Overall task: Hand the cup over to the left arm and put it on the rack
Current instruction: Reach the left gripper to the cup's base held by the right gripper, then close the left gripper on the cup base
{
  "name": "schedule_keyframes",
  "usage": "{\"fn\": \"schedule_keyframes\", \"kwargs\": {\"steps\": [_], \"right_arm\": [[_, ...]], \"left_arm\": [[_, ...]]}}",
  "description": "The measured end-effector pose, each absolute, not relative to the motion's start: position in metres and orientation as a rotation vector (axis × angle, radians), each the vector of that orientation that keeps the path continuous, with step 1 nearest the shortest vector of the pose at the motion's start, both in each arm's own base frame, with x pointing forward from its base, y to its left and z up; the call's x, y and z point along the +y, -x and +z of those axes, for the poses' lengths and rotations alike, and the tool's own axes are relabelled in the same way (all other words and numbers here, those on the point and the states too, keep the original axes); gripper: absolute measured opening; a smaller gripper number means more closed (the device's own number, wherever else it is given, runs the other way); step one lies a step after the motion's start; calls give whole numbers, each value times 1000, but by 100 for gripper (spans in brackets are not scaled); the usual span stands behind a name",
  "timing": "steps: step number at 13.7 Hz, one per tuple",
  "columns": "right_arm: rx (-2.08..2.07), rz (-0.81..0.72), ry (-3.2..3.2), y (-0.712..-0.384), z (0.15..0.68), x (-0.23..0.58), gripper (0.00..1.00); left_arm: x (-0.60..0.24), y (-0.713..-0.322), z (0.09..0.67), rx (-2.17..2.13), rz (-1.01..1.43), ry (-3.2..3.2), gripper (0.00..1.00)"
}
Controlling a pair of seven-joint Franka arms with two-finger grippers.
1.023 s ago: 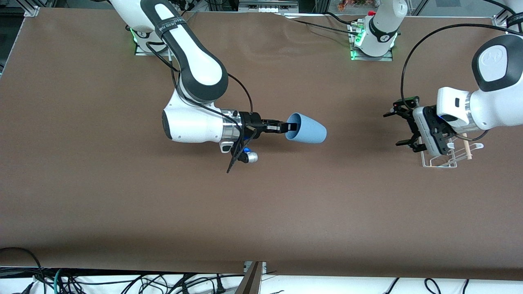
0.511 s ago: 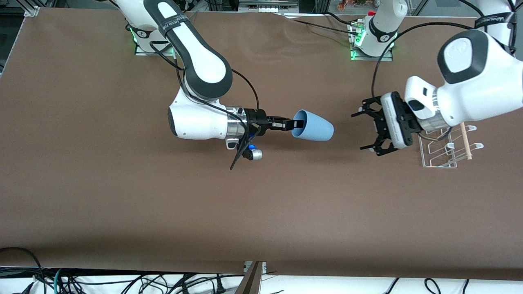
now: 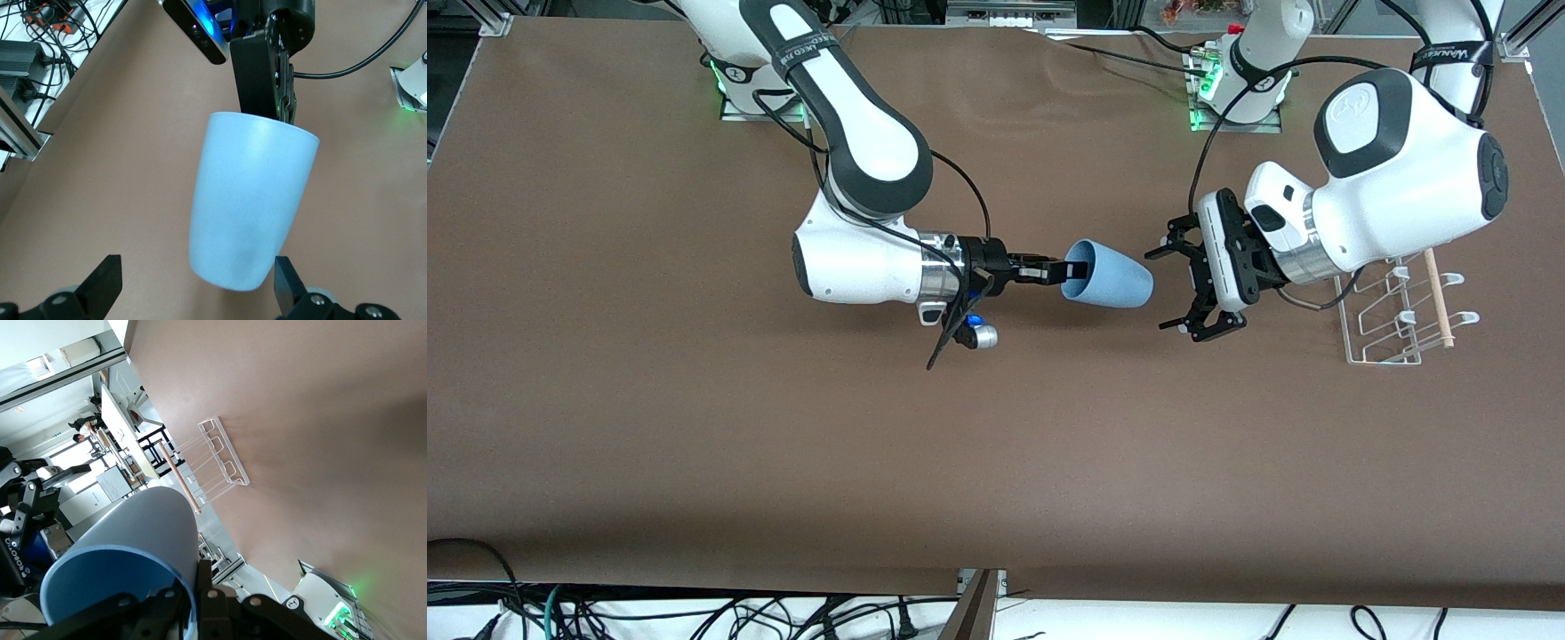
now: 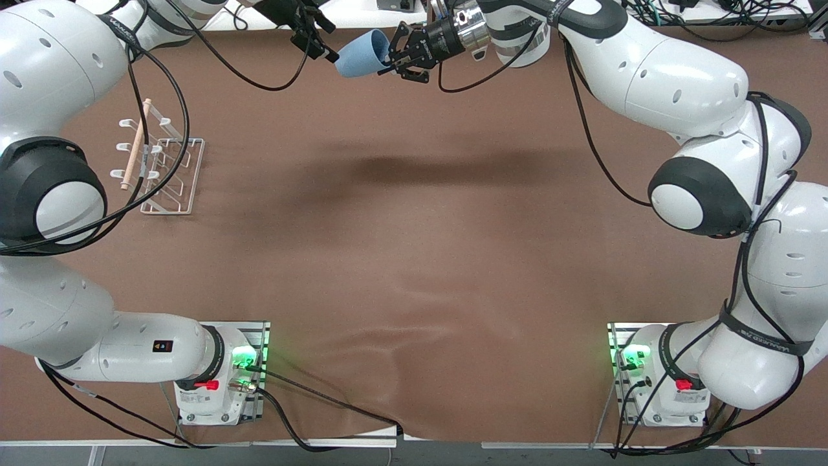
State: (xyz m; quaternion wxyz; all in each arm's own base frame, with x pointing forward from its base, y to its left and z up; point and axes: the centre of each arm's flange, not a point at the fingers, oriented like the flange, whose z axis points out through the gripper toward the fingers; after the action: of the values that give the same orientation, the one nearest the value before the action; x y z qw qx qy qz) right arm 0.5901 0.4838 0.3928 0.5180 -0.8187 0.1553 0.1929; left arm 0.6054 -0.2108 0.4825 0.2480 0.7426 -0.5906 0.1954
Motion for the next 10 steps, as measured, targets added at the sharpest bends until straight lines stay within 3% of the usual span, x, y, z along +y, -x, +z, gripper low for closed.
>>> {"fn": "schedule_keyframes", "kwargs": {"steps": [10], "right_arm": [[374, 462, 1964, -590, 393, 484, 5]], "left_arm": [[-244, -587, 458, -1680, 498, -1964, 100]]}}
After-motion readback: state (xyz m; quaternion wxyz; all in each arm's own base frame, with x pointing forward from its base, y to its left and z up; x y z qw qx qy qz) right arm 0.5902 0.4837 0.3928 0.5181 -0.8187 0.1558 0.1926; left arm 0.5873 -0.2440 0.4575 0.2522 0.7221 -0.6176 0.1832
